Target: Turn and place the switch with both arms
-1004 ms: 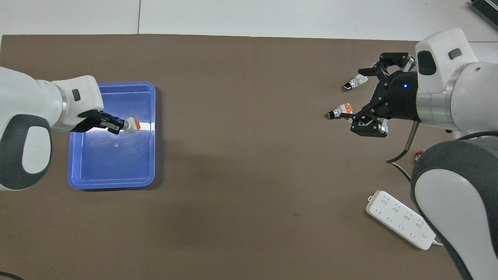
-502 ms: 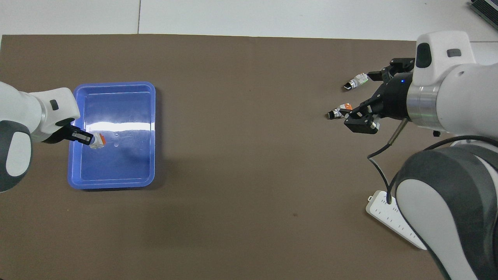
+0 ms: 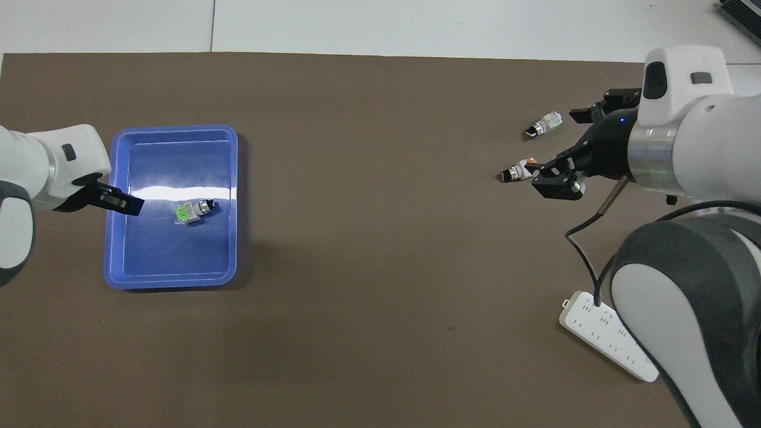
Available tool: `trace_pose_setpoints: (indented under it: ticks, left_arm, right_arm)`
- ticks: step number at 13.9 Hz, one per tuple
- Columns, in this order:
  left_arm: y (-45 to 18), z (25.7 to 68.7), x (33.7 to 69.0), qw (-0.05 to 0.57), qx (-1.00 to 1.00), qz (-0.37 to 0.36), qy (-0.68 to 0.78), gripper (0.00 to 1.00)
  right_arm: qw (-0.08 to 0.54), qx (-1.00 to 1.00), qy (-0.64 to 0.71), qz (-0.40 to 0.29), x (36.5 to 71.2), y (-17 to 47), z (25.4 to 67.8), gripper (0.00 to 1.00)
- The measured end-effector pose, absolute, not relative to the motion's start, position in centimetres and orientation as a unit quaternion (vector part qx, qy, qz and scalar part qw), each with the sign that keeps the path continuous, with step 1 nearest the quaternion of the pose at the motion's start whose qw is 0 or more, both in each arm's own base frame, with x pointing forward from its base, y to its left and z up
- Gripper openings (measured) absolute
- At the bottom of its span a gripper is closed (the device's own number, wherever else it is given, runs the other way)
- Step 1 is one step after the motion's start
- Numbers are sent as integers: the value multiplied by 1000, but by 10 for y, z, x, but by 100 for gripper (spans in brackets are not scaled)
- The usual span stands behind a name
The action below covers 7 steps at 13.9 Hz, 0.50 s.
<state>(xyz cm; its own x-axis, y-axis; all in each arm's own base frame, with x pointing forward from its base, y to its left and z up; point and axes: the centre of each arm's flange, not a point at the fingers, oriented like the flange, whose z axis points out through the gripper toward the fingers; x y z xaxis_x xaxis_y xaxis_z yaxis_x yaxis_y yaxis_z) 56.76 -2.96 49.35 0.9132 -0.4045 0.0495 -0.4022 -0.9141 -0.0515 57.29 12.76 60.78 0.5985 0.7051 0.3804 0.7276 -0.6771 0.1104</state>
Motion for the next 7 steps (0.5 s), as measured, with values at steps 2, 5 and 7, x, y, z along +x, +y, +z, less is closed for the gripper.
trace_pose_setpoints:
  ticks: [2, 5, 7]
  left_arm:
    - [-37, 520, 573, 20, -977, -33, 211, 89]
    - [-45, 558, 578, 19, -977, -29, 212, 89]
    - [-52, 574, 576, 18, -980, -23, 197, 89]
  right_arm:
    - [30, -907, -368, -200, 576, 114, 609, 100]
    - [38, -939, -282, -193, 580, 74, 613, 100]
    - [48, -959, -218, -177, 576, 54, 617, 100]
